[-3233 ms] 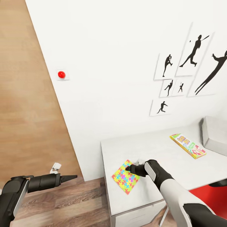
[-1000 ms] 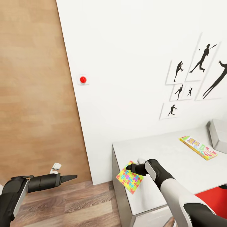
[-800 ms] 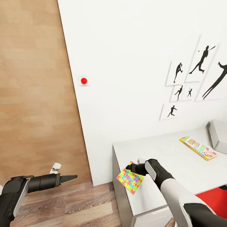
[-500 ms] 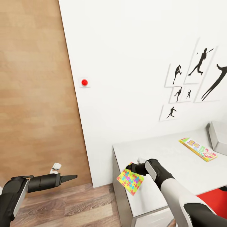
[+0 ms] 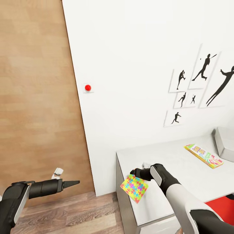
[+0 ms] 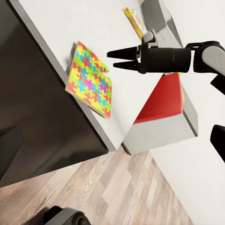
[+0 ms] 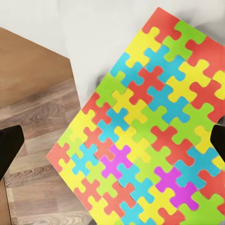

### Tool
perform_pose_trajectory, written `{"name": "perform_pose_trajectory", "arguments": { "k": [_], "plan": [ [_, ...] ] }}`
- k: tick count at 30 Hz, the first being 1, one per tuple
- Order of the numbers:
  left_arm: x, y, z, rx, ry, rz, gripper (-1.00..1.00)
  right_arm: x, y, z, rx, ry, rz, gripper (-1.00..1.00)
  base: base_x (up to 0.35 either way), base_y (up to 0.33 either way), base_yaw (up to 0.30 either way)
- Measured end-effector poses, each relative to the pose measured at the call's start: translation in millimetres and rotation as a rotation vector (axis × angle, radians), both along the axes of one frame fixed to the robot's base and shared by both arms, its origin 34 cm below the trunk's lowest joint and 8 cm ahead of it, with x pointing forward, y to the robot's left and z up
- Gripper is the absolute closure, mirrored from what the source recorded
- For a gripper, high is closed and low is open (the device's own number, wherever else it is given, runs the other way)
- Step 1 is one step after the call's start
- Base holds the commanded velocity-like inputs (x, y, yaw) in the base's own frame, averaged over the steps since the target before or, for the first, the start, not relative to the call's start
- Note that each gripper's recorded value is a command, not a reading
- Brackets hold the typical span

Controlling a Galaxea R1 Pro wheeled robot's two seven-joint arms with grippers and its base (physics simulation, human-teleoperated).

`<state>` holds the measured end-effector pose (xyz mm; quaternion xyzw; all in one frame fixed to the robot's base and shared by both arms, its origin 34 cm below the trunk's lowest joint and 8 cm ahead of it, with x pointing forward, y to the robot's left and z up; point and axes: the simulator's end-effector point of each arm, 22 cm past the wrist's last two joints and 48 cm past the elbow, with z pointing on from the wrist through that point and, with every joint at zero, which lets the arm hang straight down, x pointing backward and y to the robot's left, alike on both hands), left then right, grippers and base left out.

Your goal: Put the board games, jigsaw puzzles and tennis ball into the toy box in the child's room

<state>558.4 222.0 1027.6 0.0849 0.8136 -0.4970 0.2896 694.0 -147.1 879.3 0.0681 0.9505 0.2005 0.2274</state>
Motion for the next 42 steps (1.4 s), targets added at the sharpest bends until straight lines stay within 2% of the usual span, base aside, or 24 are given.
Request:
{"name": "perform_pose_trajectory", "arguments": {
  "k": [15,25,31,38,42],
  "plan": [
    [-1,1,11,0.001,-0.024,0.000,-1.00,4,-5,15,-0.003,-0.025,-0.005,-1.00,0.000,0.000,0.000],
    [-1,1,17,0.005,-0.039,0.003,-1.00,23,-8,50,0.001,-0.106,-0.009,-1.00,0.000,0.000,0.000],
    [-1,1,21,0.008,-0.048,0.004,-1.00,29,-8,66,0.005,-0.132,-0.007,-1.00,0.000,0.000,0.000],
    [-1,2,20,0.020,-0.047,0.011,-1.00,32,-9,78,0.009,-0.149,-0.007,-1.00,0.000,0.000,0.000],
    [3,1,15,0.045,-0.040,0.033,-1.00,33,-9,83,0.011,-0.159,-0.007,-1.00,0.000,0.000,0.000]
  ]
}}
